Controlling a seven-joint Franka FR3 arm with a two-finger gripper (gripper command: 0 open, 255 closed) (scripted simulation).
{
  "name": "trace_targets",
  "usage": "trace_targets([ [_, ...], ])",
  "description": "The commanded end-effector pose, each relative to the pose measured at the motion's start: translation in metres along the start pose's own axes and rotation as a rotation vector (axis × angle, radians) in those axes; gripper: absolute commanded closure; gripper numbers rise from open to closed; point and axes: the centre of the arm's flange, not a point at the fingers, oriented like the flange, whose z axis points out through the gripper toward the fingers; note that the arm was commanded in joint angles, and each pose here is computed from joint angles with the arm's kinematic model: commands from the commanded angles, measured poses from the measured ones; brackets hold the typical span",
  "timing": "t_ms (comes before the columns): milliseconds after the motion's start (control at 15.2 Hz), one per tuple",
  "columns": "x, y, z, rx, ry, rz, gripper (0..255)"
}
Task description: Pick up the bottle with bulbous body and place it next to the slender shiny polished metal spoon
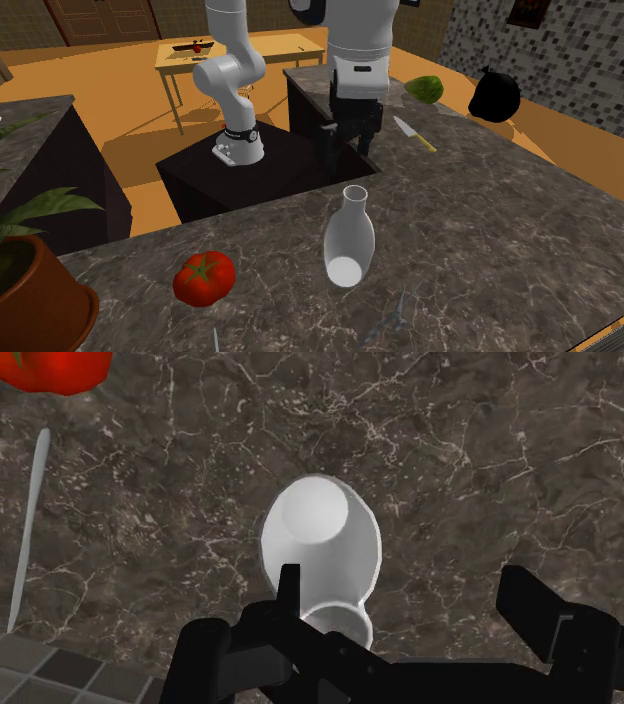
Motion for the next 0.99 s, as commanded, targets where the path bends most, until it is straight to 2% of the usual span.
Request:
trace_targets([
  [0,0.021,0.011,0.008,-0.002,0.002,0.003,0],
  [198,0.045,0.026,0.016,-0.004,0.004,0.008,0],
  [660,0.045,0.026,0.056,-0.004,0.004,0.008,0],
  [924,0.045,0.026,0.056,-0.004,0.004,0.008,0],
])
